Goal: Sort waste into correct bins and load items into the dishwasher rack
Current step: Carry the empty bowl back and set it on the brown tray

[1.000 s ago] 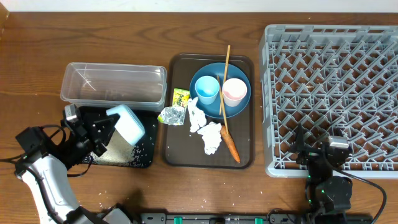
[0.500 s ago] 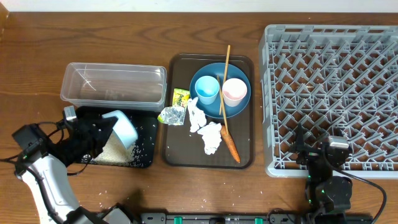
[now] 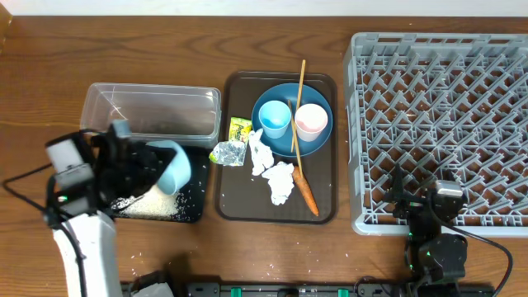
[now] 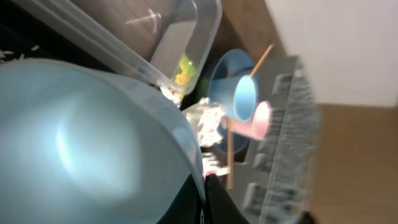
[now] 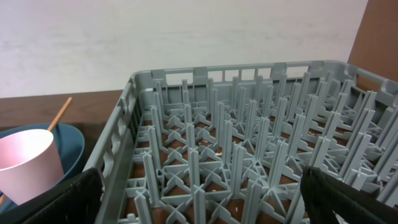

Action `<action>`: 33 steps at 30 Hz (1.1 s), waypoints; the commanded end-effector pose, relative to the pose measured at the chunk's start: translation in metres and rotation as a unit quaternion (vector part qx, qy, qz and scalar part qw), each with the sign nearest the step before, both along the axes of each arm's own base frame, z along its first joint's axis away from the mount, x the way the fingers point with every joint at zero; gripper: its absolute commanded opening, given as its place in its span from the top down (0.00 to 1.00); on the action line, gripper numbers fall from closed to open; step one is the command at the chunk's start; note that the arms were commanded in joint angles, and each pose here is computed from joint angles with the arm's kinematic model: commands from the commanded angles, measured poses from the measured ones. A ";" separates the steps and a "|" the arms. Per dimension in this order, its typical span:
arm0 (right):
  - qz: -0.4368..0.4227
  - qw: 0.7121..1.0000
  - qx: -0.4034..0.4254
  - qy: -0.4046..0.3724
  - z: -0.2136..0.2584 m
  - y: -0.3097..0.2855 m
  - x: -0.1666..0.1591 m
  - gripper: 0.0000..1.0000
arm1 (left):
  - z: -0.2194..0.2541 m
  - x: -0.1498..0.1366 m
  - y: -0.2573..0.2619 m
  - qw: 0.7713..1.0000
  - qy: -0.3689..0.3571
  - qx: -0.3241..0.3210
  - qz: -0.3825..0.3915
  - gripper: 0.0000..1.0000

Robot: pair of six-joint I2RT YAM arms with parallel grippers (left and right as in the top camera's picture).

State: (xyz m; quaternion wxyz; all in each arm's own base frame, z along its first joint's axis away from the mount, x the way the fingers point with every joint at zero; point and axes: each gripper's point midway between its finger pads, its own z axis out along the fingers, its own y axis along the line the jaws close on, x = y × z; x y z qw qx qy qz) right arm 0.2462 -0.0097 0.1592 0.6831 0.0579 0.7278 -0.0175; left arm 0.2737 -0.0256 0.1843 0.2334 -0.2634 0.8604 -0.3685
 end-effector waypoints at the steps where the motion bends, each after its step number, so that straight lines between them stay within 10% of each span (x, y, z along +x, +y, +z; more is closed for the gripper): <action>1: 0.006 1.000 0.002 0.002 -0.001 0.003 0.000 0.01 | -0.004 0.001 0.002 0.993 0.009 0.115 0.023 0.94; 16: 0.006 1.000 0.002 0.002 -0.001 0.003 0.000 0.01 | -0.010 -0.024 -0.077 0.927 -0.053 0.366 -0.063 0.94; 33: 0.006 1.000 0.002 0.002 -0.001 0.003 0.000 0.01 | -0.081 -0.044 -0.159 0.886 -0.014 0.420 -0.195 0.94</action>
